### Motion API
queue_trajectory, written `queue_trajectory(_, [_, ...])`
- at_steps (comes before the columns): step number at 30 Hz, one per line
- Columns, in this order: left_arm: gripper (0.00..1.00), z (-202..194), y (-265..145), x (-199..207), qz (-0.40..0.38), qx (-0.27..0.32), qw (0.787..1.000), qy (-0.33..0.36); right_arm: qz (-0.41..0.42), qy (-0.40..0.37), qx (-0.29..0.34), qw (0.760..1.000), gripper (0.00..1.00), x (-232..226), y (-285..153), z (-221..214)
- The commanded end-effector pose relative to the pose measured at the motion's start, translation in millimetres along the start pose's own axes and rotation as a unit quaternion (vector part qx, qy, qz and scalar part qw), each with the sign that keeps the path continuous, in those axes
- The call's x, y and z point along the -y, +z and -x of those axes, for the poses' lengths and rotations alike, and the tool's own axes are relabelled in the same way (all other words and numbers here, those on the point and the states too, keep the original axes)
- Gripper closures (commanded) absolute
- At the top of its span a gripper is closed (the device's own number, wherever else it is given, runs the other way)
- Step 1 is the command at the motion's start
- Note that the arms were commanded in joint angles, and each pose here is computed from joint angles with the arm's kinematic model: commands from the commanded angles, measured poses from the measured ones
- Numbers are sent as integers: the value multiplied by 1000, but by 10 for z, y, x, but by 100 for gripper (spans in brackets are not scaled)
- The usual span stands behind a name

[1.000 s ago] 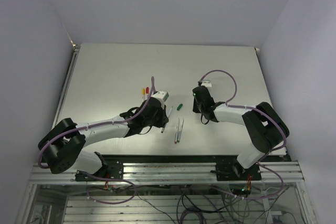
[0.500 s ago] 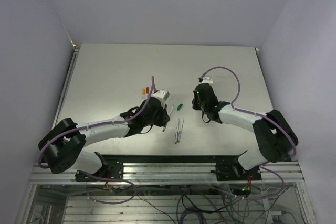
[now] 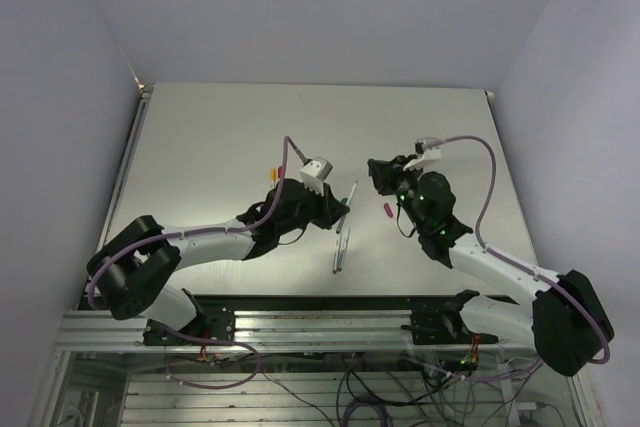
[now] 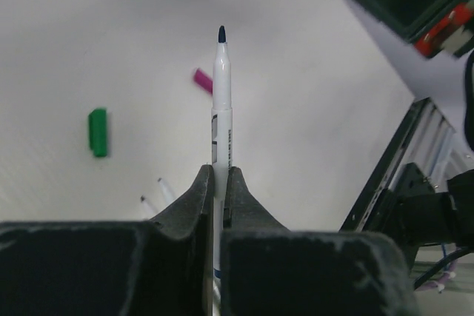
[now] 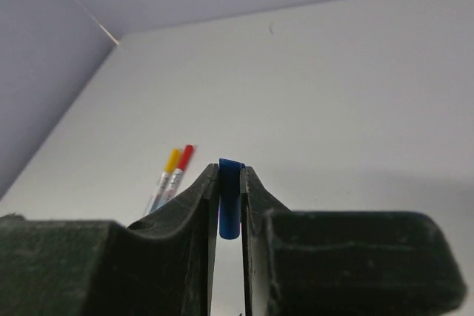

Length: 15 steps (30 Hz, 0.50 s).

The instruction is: Insert the pens into the pen caps

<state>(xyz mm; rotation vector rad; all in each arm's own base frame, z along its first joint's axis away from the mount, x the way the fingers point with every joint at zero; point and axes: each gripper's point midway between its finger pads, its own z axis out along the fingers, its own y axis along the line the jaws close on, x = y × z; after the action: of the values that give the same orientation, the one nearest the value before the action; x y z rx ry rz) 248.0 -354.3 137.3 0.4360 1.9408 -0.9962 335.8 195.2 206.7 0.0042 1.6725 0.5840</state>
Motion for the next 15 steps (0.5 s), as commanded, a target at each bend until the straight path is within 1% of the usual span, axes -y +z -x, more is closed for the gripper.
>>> queue_trajectory(1, [93,410,68,378,-92,77,993,2,57,45,114,991,100,-183,-194,435])
queue_trajectory(5, [93,447,110,425,-105,85,991,-5,72,76,164,981,100,-196,-335,593])
queue_trajectory(8, [93,477,110,451,-110,91,990,-6,80,90,188,975,100,-201,-399,662])
queue_trajectory(15, [93,528,74,518,-119,93,989,6,95,95,198,971,100,-250,-372,683])
